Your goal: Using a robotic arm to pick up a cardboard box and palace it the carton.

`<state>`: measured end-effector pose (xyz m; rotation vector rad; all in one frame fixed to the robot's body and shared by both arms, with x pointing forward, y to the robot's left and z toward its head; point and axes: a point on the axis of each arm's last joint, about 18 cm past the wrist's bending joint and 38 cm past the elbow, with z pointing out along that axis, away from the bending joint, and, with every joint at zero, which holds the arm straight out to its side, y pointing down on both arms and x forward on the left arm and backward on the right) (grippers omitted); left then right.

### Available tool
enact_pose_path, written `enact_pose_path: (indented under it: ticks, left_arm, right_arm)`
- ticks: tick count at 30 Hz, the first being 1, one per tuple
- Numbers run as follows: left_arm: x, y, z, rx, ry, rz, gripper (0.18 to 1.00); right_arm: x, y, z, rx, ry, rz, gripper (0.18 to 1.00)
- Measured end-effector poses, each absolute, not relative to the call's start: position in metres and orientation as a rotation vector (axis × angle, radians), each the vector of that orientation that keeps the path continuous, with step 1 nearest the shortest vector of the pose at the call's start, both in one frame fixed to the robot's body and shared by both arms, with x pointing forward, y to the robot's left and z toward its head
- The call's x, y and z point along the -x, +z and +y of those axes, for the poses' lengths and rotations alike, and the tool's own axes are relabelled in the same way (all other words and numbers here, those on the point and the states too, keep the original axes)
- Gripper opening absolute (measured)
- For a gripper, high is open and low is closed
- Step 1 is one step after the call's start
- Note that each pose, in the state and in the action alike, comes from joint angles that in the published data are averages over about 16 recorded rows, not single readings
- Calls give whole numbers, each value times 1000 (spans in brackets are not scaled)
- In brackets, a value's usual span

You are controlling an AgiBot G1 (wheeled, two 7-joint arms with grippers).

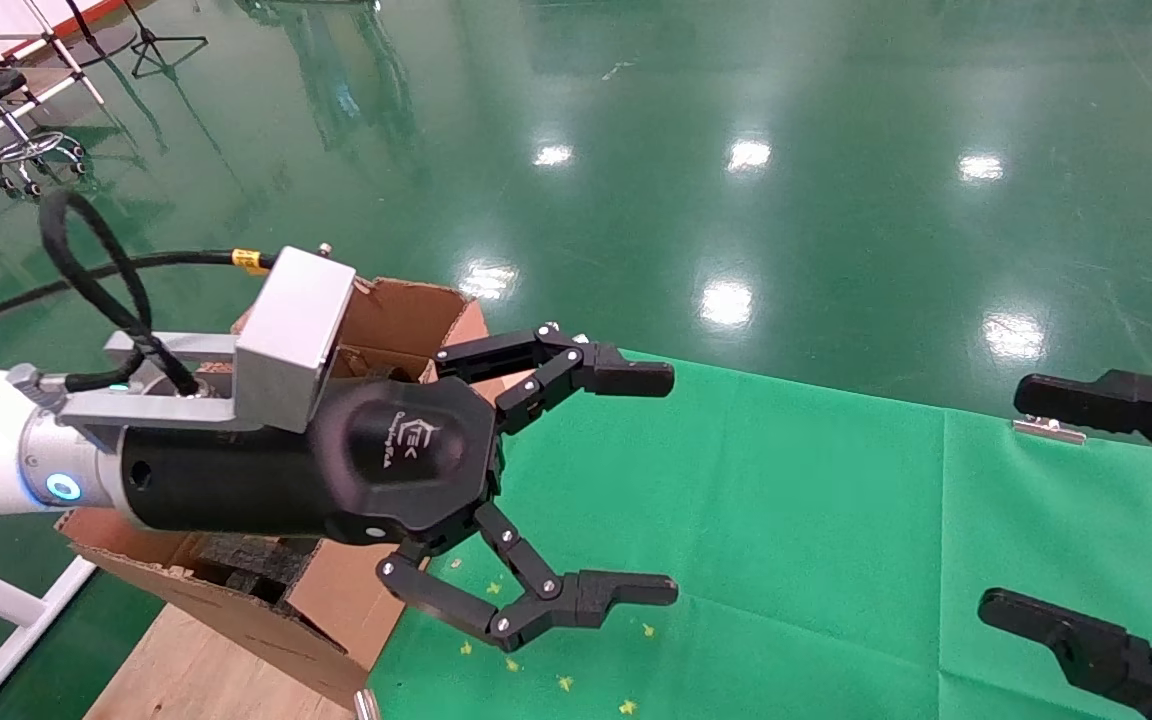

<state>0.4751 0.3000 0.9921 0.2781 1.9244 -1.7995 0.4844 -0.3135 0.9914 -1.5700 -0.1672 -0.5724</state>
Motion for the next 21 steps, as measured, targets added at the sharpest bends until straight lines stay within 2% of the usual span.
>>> enact_pose_path:
  ticks: [21]
  left_arm:
    - [-476,992,300,-276,-1798,1925,1001]
  right_arm:
    - [-484,991,-313,1570,-572,-167,1001]
